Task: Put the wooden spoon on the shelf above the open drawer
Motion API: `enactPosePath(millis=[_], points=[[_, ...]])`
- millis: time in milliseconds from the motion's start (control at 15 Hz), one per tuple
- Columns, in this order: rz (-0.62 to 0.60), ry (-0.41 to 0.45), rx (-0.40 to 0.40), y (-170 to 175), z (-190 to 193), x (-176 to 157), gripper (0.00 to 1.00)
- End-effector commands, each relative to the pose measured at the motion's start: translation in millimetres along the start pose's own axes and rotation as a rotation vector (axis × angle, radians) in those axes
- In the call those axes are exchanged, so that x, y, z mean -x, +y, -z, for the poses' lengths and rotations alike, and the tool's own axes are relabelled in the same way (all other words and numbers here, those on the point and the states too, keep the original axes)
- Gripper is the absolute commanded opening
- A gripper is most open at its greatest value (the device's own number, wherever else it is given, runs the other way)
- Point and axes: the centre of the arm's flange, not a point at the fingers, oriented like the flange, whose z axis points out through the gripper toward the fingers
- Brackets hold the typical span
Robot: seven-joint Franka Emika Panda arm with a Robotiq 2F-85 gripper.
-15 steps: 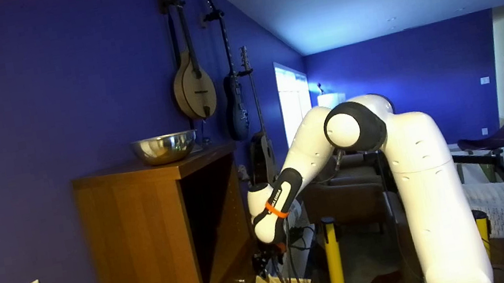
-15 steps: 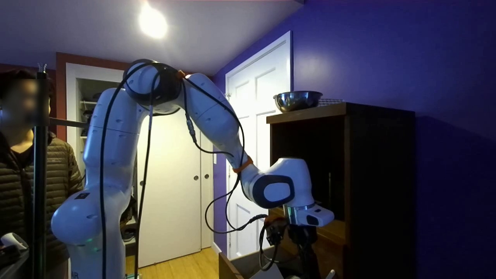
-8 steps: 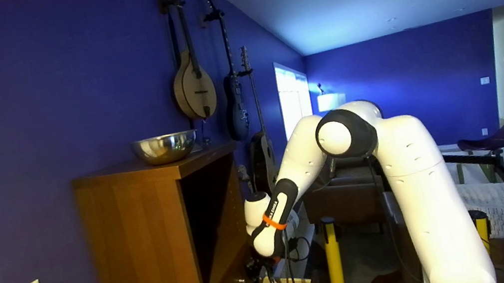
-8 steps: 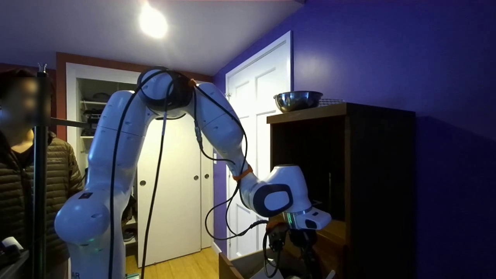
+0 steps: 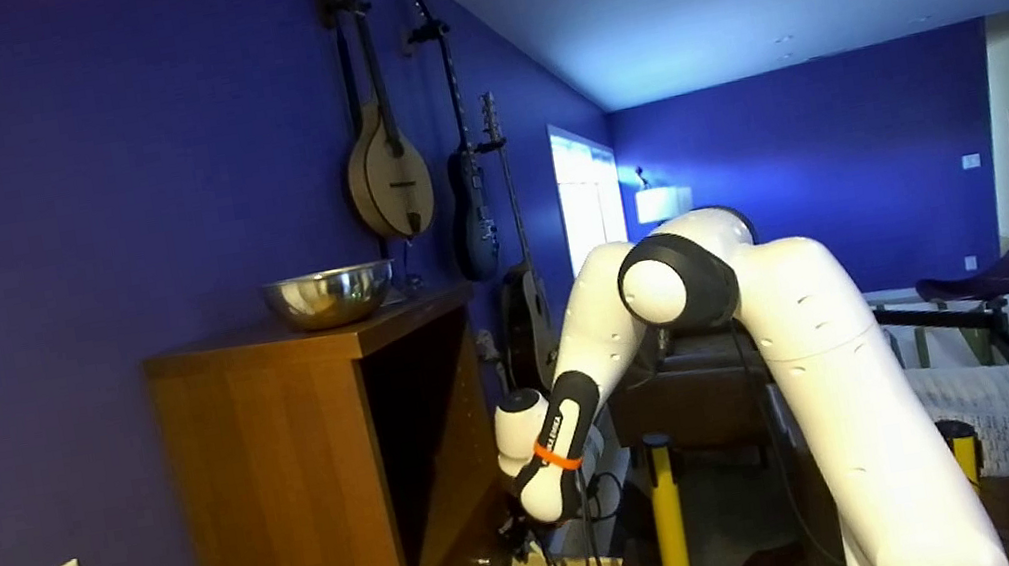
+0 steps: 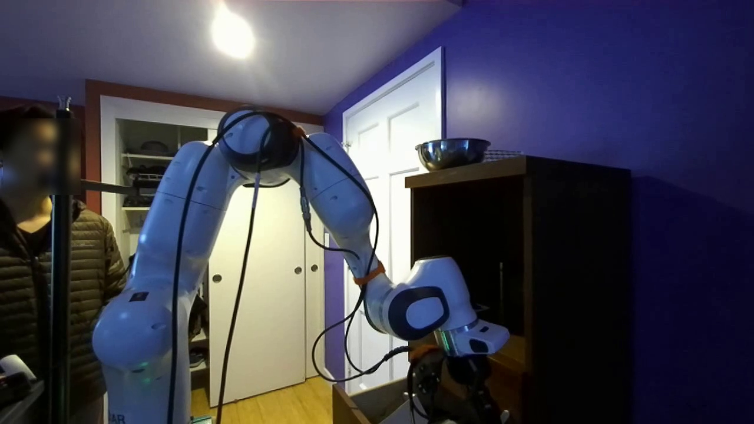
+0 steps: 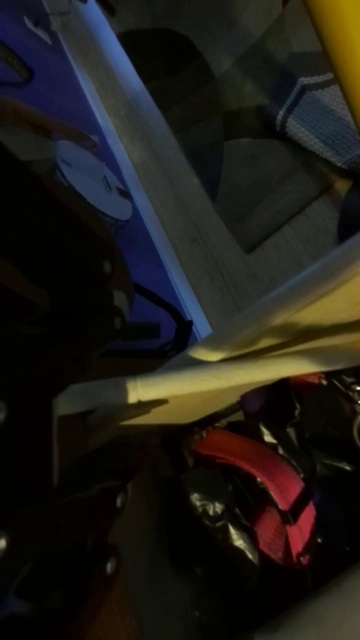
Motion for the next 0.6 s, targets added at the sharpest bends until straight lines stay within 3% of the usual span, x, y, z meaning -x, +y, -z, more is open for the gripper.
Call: enactPosePath(millis=[0,200,533], points=[[-0.016,0.059,0.012,-1,4,-11,0.21],[-0.021,0.057,0.012,2,5,-11,0.01],[-0.066,0.063,0.052,16,41,-2,0.03]])
